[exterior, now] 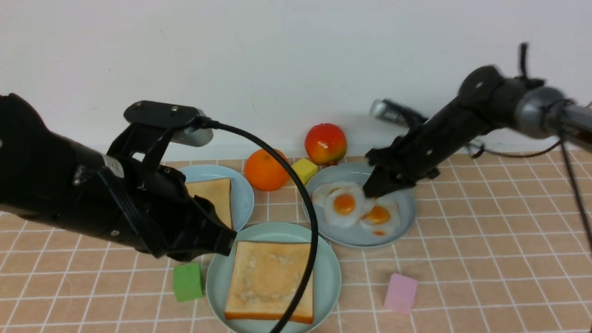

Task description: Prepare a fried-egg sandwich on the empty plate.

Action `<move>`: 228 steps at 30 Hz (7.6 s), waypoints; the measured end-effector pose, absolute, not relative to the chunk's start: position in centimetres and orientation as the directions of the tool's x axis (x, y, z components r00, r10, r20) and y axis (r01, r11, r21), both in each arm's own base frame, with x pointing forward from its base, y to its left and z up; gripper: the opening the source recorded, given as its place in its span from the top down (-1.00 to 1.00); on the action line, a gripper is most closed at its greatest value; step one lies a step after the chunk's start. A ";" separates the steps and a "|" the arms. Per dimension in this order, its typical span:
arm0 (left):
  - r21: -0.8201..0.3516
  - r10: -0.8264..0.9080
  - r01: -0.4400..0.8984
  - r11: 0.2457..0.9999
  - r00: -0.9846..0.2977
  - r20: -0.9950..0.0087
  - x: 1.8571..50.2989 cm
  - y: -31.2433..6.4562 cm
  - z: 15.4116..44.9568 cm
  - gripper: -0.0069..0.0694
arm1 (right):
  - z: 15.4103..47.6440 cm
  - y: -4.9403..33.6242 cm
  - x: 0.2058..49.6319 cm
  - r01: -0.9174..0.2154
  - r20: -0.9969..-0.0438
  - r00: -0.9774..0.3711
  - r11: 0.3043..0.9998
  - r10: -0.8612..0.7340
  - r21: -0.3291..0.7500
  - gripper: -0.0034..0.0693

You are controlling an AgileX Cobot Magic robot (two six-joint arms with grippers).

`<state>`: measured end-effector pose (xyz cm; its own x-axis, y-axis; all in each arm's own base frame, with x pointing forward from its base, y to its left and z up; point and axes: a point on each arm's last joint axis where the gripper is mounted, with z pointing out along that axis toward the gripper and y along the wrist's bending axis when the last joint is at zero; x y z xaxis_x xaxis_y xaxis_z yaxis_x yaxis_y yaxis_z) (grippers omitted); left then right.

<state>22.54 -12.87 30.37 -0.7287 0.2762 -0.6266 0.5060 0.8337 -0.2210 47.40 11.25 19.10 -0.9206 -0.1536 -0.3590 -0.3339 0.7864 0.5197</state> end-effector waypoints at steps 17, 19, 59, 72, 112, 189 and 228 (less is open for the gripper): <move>-0.160 0.164 0.328 0.931 -0.768 -0.620 22.2 -11.0 32.1 0.41 | 29.0 16.5 41.8 -0.551 -0.481 -0.827 0.590 -0.290 0.590 0.76; -0.149 0.150 0.303 0.941 -0.771 -0.618 22.3 -10.7 32.0 0.41 | 28.1 18.3 40.9 -0.570 -0.461 -0.820 0.563 -0.339 0.598 0.76; -0.102 0.103 0.231 0.968 -0.728 -0.677 23.4 -10.2 32.2 0.36 | 25.6 19.9 38.0 -0.575 -0.404 -0.810 0.710 -0.424 0.406 -0.45; -0.186 -0.259 -0.186 0.965 -0.800 -0.541 32.9 -5.8 29.1 0.25 | 37.5 14.3 28.0 -0.582 -0.554 -0.734 0.785 -0.393 0.215 -0.47; -0.140 -0.228 -0.189 0.972 -0.902 -0.366 42.1 -5.6 21.9 0.85 | 34.7 10.3 16.7 -0.633 -0.737 -0.602 0.746 -0.307 0.206 0.92; -0.531 0.060 0.313 0.788 -0.897 -0.439 7.5 -10.9 30.4 0.85 | 29.3 4.7 0.2 -0.765 -0.979 -0.147 0.644 -0.138 0.025 0.72; -0.080 -0.001 0.260 0.962 -0.292 -0.956 4.7 -0.8 23.2 0.85 | 28.1 4.8 -0.7 -0.813 -0.947 -0.210 0.581 -0.241 0.032 0.59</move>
<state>4.72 -0.79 23.20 -0.2918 -0.0007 -0.9565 0.2601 0.9623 -0.0800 -0.68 4.83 28.14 -0.2101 -0.2413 -0.9474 -0.8131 0.5813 0.0322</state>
